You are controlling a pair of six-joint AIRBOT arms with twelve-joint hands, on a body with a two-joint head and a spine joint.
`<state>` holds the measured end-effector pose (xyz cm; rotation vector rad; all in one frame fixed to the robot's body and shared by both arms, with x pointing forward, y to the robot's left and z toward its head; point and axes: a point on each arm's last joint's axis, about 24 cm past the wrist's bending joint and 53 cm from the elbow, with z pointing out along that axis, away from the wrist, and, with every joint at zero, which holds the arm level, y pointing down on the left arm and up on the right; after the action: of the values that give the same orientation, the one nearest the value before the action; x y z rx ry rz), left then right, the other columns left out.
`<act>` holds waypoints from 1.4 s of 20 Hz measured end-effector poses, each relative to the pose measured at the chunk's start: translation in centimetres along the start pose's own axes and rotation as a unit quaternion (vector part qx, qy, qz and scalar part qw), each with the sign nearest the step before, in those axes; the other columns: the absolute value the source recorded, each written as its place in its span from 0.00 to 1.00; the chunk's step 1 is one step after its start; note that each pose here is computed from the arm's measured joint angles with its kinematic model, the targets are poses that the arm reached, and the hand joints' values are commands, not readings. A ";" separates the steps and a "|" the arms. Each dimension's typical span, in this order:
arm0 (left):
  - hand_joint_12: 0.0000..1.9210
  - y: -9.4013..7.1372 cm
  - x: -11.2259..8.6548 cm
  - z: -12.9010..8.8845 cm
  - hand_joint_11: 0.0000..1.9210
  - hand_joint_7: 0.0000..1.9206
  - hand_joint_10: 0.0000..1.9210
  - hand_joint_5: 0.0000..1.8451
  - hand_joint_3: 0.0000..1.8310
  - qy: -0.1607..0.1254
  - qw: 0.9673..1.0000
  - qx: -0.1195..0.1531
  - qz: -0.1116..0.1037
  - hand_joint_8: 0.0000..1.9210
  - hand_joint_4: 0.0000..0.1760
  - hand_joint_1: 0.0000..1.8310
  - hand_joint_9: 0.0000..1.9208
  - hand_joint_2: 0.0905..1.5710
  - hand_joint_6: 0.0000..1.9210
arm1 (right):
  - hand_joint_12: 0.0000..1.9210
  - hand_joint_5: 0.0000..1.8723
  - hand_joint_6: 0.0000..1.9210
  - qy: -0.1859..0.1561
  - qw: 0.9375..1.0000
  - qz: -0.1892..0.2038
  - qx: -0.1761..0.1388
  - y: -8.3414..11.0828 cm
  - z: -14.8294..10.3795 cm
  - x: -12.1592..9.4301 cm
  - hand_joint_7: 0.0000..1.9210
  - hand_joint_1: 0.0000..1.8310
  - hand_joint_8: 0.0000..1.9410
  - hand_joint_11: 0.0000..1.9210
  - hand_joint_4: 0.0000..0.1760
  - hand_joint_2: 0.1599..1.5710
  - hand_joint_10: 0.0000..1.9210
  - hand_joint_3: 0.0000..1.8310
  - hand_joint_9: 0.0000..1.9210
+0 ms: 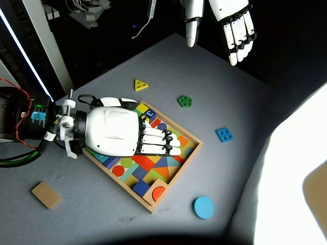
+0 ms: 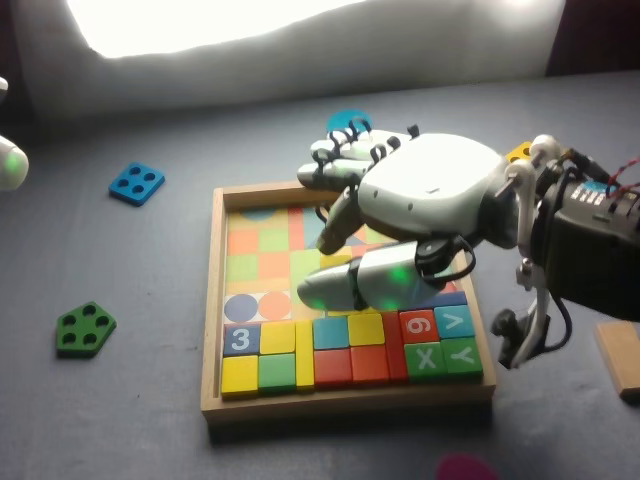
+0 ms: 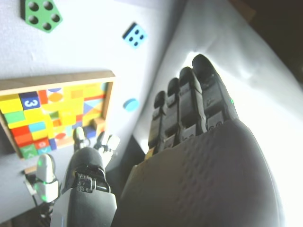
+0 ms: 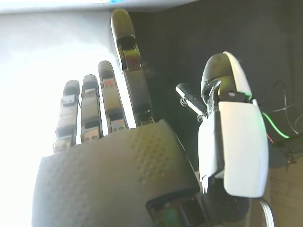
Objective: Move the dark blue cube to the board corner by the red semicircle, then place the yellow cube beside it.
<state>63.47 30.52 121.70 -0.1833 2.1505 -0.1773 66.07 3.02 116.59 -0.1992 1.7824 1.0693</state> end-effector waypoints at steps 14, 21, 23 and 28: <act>0.26 0.0 0.0 0.0 0.00 0.06 0.00 0.06 0.00 0.000 1.000 0.000 -0.002 0.00 0.04 0.00 0.06 0.74 0.00 | 0.00 0.45 0.01 0.001 1.000 -0.009 0.006 -0.9 0.3 0.9 0.09 0.00 0.01 0.00 0.00 0.68 0.00 0.00 0.00; 0.22 -0.1 0.0 0.0 0.00 0.06 0.00 0.06 0.00 0.000 1.000 0.001 -0.002 0.00 0.06 0.00 0.06 0.74 0.00 | 0.00 0.45 0.01 0.007 1.000 -0.011 0.010 -1.3 0.1 1.6 0.09 0.00 0.00 0.00 0.00 0.68 0.00 0.00 0.00; 0.25 0.0 0.0 0.0 0.00 0.07 0.00 0.07 0.00 0.000 1.000 0.000 -0.002 0.00 0.05 0.00 0.07 0.73 0.00 | 0.00 0.45 0.01 0.007 1.000 -0.011 0.010 -1.3 0.1 1.6 0.08 0.00 0.00 0.00 0.00 0.68 0.00 0.00 0.00; 0.27 0.0 0.0 0.0 0.00 0.08 0.00 0.07 0.00 0.000 1.000 0.000 -0.002 0.00 0.04 0.00 0.07 0.74 0.00 | 0.00 0.45 0.01 0.002 1.000 -0.014 0.015 -2.0 0.2 1.2 0.09 0.00 0.00 0.00 0.00 0.68 0.00 0.00 0.00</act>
<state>63.45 30.49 121.69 -0.1868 2.1507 -0.1800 66.78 2.40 114.47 -0.2067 1.7933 1.0215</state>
